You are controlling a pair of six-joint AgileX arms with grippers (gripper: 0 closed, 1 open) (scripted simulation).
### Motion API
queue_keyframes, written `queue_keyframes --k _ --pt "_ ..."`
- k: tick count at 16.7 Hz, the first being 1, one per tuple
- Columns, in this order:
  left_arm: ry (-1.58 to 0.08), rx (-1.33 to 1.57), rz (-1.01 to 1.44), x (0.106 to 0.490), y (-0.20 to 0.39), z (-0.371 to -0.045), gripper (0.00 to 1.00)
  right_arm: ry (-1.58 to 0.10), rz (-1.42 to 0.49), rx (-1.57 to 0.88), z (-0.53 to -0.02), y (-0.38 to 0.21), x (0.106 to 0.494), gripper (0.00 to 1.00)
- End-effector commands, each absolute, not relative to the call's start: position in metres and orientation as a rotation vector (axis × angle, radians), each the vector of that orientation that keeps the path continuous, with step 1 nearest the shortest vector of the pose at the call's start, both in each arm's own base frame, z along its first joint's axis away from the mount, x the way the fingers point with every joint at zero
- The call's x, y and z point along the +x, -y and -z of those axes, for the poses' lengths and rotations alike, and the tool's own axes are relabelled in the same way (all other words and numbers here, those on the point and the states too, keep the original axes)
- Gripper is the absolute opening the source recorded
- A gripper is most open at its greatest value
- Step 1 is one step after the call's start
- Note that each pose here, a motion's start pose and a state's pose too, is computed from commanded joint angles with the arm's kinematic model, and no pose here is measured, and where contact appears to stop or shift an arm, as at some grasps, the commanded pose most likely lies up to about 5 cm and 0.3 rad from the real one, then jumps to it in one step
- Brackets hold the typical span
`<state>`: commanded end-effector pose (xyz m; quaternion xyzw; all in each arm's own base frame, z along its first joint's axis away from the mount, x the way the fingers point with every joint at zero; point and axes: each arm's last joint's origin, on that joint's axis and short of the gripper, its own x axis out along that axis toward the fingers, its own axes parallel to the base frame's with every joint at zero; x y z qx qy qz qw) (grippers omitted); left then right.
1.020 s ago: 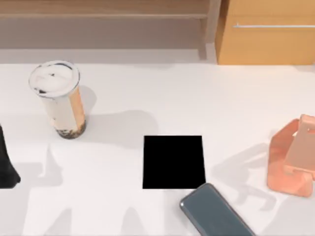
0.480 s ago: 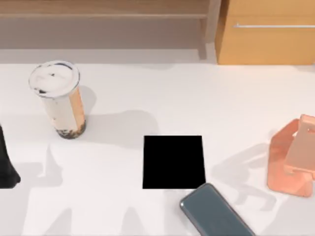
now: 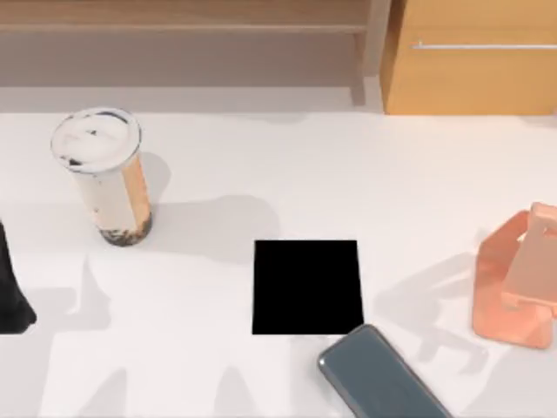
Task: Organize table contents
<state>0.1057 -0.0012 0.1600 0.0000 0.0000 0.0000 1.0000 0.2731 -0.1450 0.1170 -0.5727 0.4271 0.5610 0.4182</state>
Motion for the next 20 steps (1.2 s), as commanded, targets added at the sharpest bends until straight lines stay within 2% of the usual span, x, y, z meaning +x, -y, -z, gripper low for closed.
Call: queue_keyframes --k 20 --pt "0.000 0.000 0.000 0.106 0.001 -0.160 1.00 -1.072 -1.406 -1.436 -0.215 0.144 0.273 0.00"
